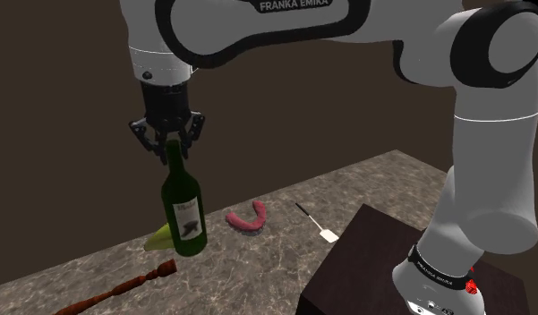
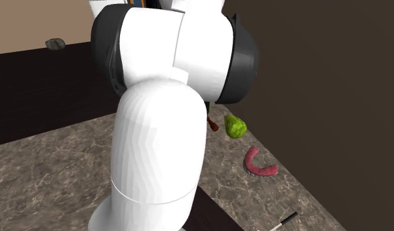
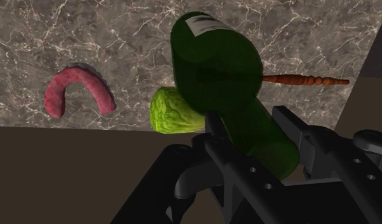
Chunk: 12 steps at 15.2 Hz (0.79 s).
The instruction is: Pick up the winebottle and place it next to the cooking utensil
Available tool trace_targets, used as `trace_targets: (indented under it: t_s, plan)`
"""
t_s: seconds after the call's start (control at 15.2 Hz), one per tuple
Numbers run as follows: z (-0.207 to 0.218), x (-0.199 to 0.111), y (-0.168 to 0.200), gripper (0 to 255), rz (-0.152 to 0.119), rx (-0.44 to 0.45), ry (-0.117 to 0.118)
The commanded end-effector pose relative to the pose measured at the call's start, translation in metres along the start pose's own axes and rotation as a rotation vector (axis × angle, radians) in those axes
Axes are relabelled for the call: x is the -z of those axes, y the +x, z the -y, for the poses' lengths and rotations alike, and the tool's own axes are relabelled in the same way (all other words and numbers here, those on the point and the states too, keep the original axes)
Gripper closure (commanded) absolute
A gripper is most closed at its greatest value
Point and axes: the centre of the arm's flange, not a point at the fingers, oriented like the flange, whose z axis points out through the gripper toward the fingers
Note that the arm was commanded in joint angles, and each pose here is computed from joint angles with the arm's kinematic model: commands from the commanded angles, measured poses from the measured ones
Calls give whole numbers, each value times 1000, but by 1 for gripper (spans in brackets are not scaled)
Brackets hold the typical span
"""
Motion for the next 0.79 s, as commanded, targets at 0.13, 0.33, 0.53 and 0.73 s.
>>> trace_targets:
  t_s: [0.13,0.33,0.53,0.73]
  plan:
    - [0,21,2,255,0,0,0]
    - [0,37,4,255,0,0,0]
    - [0,53,5,255,0,0,0]
    - [0,69,7,255,0,0,0]
